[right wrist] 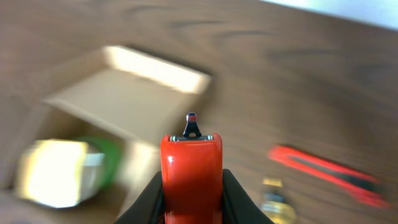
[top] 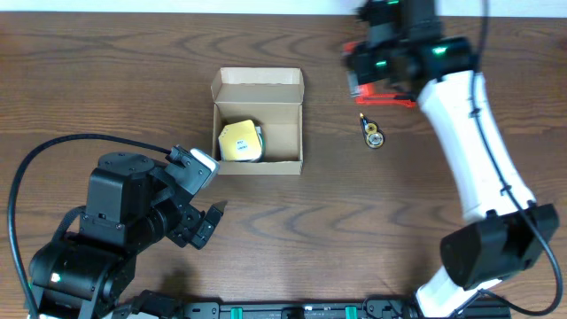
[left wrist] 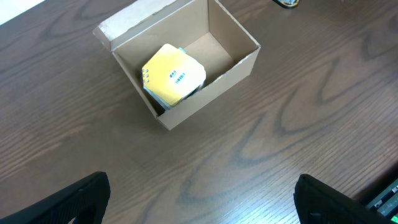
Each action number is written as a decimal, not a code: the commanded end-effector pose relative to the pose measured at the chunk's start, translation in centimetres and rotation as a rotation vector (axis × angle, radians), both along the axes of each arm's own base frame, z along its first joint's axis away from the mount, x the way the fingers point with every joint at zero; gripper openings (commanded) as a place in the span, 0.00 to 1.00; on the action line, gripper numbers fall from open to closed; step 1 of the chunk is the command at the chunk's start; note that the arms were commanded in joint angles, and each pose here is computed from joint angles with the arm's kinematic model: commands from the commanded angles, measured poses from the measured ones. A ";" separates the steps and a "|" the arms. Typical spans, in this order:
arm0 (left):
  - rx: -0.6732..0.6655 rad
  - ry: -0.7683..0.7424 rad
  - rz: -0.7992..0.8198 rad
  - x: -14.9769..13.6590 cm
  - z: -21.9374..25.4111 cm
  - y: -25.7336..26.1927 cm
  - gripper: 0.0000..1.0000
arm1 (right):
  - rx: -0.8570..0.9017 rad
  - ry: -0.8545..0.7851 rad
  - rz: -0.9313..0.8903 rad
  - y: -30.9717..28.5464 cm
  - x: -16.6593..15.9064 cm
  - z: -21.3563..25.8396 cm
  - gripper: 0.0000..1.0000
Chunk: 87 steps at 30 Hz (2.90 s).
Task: Pack container
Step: 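Lower the red tool into the box's right side and release, then move the right gripper to the red box cutter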
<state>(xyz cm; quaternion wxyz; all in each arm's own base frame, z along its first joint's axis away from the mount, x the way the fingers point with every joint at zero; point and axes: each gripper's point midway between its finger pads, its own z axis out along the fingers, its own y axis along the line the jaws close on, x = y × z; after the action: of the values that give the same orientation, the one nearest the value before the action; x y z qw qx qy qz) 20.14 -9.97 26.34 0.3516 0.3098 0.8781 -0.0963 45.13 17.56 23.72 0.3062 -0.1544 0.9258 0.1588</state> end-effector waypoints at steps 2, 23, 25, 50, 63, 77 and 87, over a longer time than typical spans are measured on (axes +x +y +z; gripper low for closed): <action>0.004 -0.018 -0.002 0.0 0.6 0.1 0.95 | 0.081 0.158 -0.092 5.7 -2.0 -3.1 0.01; 0.004 -0.018 -0.002 0.0 0.6 0.1 0.95 | -0.142 0.267 -0.377 9.6 -5.2 -11.7 0.01; 0.004 -0.018 -0.002 0.0 0.6 0.1 0.95 | -0.154 0.277 -0.377 9.5 -5.4 -12.1 0.01; 0.004 -0.018 -0.002 0.0 0.6 0.1 0.95 | -0.260 0.318 -0.417 8.2 -5.5 -15.8 0.04; 0.004 -0.018 -0.002 0.0 0.6 0.1 0.95 | -0.173 0.346 -0.360 9.8 -5.4 -12.6 0.48; 0.004 -0.018 -0.002 0.0 0.6 0.1 0.95 | -0.283 -0.099 -0.268 0.7 0.7 3.8 0.59; 0.004 -0.018 -0.002 0.0 0.6 0.1 0.95 | -0.545 -0.023 -0.022 -10.7 4.9 -1.2 0.67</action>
<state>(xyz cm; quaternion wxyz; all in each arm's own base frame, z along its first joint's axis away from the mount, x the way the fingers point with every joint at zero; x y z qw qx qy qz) 20.14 -9.97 26.36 0.3520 0.3098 0.8780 -0.0961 49.46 8.10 25.14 0.3059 -0.1147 0.9410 -0.0885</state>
